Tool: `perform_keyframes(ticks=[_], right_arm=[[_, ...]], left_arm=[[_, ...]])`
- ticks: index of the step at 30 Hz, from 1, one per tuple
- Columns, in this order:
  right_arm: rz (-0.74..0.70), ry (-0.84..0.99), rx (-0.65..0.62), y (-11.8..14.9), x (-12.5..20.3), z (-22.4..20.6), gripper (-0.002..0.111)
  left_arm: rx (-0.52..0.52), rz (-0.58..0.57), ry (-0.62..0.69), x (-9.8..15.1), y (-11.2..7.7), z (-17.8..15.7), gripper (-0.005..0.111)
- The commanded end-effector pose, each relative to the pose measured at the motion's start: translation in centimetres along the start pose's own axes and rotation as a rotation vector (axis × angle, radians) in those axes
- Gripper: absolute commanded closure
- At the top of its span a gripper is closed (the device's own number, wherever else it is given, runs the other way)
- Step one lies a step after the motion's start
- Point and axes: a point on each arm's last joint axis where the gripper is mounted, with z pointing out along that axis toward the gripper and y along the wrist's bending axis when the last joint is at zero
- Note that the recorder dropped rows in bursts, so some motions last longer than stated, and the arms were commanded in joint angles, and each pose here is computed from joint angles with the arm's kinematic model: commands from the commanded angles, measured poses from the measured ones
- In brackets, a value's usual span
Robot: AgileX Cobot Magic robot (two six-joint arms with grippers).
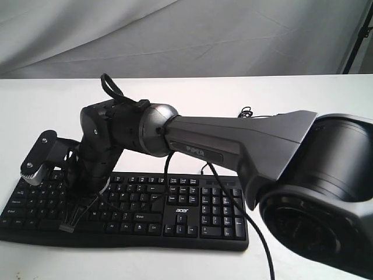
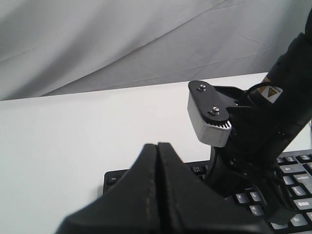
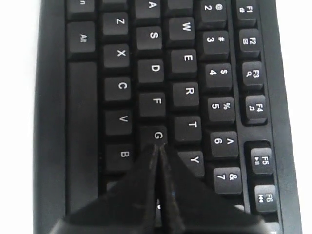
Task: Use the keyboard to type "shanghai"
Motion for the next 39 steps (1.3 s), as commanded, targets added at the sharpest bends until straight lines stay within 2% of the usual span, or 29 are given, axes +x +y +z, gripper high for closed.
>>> perform_keyframes(ticks=[1, 23, 34, 39], right_arm=[[0.000, -0.013, 0.015, -0.3, -0.1, -0.4, 0.108], [-0.004, -0.025, 0.031, -0.3, 0.4, 0.3, 0.108], [-0.055, -0.177, 0.128, -0.2, -2.0, -1.7, 0.108], [-0.058, -0.234, 0.106, 0.4, -3.8, -0.8, 0.108]], left_arm=[[0.004, 0.001, -0.004, 0.1, 0.0, 0.0, 0.107], [0.004, 0.001, -0.004, 0.1, 0.0, 0.0, 0.107], [0.004, 0.001, -0.004, 0.1, 0.0, 0.0, 0.107], [0.004, 0.001, -0.004, 0.1, 0.0, 0.0, 0.107]])
